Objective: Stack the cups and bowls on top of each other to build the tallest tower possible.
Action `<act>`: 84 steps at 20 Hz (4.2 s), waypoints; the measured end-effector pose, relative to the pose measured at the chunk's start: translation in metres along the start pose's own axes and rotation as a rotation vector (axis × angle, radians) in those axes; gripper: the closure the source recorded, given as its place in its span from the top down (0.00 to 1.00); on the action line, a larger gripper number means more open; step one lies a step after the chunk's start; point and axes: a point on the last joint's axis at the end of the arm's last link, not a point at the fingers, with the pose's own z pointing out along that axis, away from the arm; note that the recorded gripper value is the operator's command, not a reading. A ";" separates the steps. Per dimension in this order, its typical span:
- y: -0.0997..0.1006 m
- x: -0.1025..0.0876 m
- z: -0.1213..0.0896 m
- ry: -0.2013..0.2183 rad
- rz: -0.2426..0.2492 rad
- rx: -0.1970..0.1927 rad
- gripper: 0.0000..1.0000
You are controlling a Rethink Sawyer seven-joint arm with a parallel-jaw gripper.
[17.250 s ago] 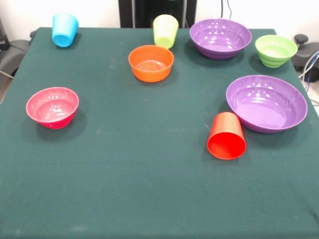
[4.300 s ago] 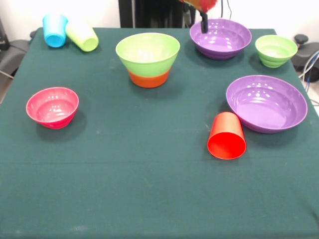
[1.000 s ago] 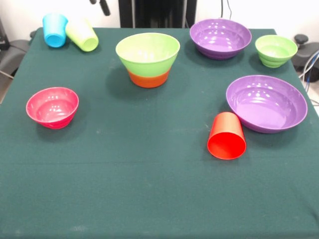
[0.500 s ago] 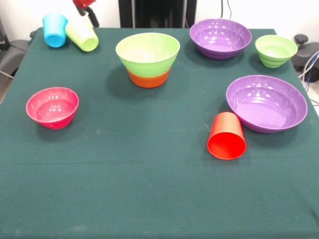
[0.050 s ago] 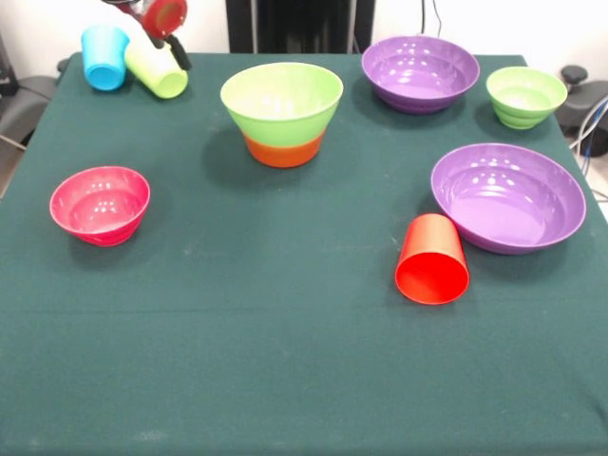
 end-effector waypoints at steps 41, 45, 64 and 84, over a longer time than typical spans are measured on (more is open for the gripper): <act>-0.038 0.017 -0.029 -0.038 0.004 -0.021 1.00; -0.057 0.017 -0.017 -0.028 0.026 -0.028 1.00; -0.077 0.021 0.103 -0.030 -0.056 -0.059 1.00; -0.080 0.030 0.087 -0.061 -0.087 -0.051 1.00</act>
